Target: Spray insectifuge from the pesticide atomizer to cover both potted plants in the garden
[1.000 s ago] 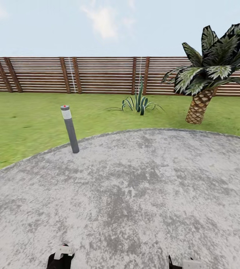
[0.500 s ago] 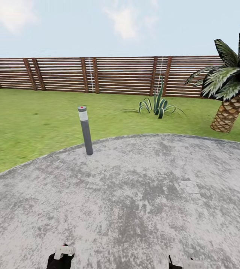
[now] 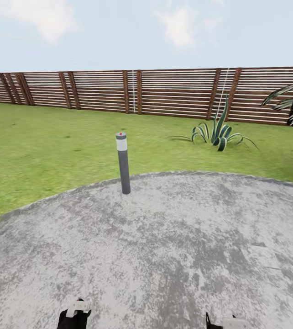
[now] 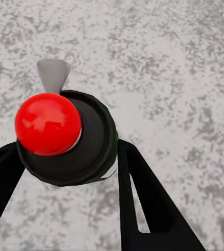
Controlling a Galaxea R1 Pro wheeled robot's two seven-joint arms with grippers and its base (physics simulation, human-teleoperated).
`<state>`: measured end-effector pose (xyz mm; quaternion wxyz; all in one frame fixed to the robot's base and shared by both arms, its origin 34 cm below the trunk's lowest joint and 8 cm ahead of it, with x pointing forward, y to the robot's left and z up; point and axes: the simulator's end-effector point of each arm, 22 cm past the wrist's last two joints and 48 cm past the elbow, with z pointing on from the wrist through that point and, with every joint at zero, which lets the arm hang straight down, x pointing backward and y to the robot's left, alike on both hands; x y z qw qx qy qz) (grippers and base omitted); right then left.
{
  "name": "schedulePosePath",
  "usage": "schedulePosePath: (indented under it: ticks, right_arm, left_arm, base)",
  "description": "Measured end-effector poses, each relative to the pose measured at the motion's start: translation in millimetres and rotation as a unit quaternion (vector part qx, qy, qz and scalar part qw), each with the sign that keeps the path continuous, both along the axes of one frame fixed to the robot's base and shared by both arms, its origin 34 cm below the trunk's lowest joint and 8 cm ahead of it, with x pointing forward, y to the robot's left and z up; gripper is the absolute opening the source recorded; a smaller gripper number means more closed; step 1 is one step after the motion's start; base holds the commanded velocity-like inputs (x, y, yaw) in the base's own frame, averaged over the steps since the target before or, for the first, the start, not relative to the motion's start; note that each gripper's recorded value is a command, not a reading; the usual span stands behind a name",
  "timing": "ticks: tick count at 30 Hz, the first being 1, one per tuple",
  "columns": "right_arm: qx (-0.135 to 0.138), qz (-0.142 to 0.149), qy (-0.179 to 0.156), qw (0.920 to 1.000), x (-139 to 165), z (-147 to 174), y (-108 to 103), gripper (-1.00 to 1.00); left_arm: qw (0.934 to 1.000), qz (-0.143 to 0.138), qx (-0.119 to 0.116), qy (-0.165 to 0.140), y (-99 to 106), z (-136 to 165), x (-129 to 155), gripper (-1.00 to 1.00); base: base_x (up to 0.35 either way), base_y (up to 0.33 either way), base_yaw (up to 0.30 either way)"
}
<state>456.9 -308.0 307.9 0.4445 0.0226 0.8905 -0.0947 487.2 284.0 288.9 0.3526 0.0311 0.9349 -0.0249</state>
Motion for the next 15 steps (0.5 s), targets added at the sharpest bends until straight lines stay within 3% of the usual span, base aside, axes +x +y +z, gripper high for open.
schedulePosePath:
  ticks: [15]
  right_arm:
    - [0.000, 0.000, 0.000, 1.0000, 0.0, 0.0, 0.0, 1.00]
  left_arm:
    - [1.0000, 0.000, 0.000, 0.000, 0.7, 0.0, 0.0, -1.00]
  base:
    - [0.339, -0.067, 0.277]
